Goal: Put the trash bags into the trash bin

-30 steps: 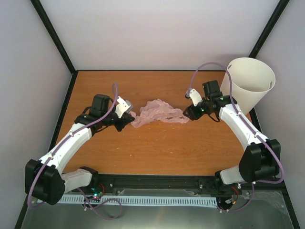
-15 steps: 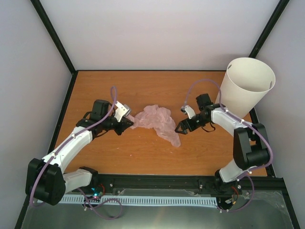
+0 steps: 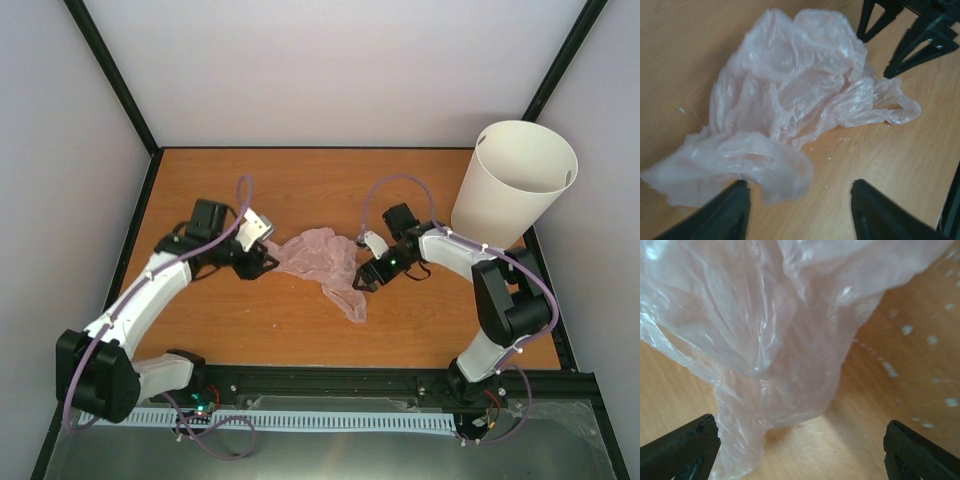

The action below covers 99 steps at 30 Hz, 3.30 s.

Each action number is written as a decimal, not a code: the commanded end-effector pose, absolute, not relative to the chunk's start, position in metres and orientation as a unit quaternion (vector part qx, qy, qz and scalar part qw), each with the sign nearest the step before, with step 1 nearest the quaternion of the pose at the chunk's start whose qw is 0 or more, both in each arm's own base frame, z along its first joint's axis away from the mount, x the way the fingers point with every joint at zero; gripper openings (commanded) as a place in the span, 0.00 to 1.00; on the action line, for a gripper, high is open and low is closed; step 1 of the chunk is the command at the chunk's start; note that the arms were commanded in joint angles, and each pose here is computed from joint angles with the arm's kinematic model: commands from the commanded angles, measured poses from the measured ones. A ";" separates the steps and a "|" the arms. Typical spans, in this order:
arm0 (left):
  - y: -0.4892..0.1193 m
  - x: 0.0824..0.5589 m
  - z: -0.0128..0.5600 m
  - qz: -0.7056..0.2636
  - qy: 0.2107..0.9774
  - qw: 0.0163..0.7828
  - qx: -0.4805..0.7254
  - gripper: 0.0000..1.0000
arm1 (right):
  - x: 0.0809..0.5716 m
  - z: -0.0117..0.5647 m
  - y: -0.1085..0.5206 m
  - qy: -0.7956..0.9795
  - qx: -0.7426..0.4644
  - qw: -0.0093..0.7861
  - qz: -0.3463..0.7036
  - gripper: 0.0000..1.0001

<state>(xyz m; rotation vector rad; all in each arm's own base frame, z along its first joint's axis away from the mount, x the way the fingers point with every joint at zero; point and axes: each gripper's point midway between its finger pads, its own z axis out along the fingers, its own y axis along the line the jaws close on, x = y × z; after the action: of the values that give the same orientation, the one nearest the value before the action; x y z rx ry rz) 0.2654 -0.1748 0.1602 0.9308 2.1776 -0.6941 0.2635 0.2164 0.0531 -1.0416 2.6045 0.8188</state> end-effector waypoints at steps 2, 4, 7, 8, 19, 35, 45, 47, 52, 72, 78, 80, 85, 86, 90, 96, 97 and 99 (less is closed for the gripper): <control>-0.133 0.239 0.223 -0.129 0.795 0.261 0.533 0.69 | 0.302 0.116 0.207 0.852 -0.447 0.197 0.188 0.86; -0.114 0.228 0.222 -0.060 0.763 0.281 0.580 0.82 | 0.305 0.144 0.203 0.828 -0.481 0.230 0.173 0.85; -0.099 0.232 0.194 0.026 0.710 0.313 0.630 0.94 | 0.277 0.145 0.207 0.806 -0.512 0.208 0.212 0.82; -0.098 0.240 0.188 0.049 0.696 0.325 0.638 0.94 | 0.268 0.141 0.208 0.805 -0.514 0.195 0.222 0.81; -0.124 0.235 0.159 0.080 0.479 0.357 0.798 0.98 | 0.220 0.115 0.197 0.809 -0.515 0.146 0.244 0.82; -0.149 0.240 0.096 0.145 0.224 0.359 0.894 0.83 | 0.202 0.100 0.191 0.815 -0.504 0.129 0.255 0.83; -0.176 0.281 0.097 0.129 0.344 0.350 0.862 0.02 | 0.225 0.080 0.200 0.846 -0.450 0.124 0.256 0.86; -0.187 0.297 0.124 0.079 0.436 0.367 0.818 0.01 | 0.232 0.078 0.207 0.852 -0.433 0.118 0.268 0.87; -0.213 0.343 0.184 -0.144 0.726 0.320 0.591 0.01 | 0.270 0.083 0.207 0.876 -0.378 0.130 0.269 0.89; -0.204 0.334 0.193 -0.367 0.887 0.202 0.193 0.01 | 0.273 0.074 0.178 0.910 -0.248 0.096 0.317 0.89; -0.200 0.320 0.183 -0.387 0.889 0.189 0.158 0.01 | 0.263 0.068 0.182 0.911 -0.292 0.084 0.279 0.89; -0.199 0.319 0.182 -0.389 0.888 0.191 0.153 0.01 | 0.260 0.062 0.185 0.912 -0.304 0.076 0.265 0.89; -0.188 0.322 0.177 -0.383 0.893 0.194 0.137 0.01 | 0.261 0.038 0.178 0.929 -0.305 0.051 0.202 0.89; -0.185 0.323 0.175 -0.381 0.894 0.195 0.132 0.01 | 0.263 0.035 0.175 0.933 -0.303 0.047 0.190 0.88; -0.165 0.331 0.166 -0.368 0.902 0.201 0.107 0.01 | 0.262 0.027 0.168 0.937 -0.305 0.031 0.169 0.87; -0.154 0.330 0.160 -0.350 0.905 0.219 0.107 0.01 | 0.258 0.021 0.173 0.927 -0.325 0.016 0.186 0.57; -0.154 0.328 0.159 -0.349 0.905 0.220 0.107 0.01 | 0.259 0.023 0.176 0.925 -0.327 0.018 0.194 0.44; -0.152 0.326 0.158 -0.344 0.905 0.224 0.110 0.01 | 0.263 0.031 0.184 0.918 -0.333 0.028 0.214 0.23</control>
<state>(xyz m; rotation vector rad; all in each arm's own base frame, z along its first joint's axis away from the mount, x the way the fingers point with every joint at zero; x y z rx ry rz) 0.3236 -0.1548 0.1454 0.2699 2.5651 -0.9879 0.2599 0.1749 0.0246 -0.9891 2.8668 0.5913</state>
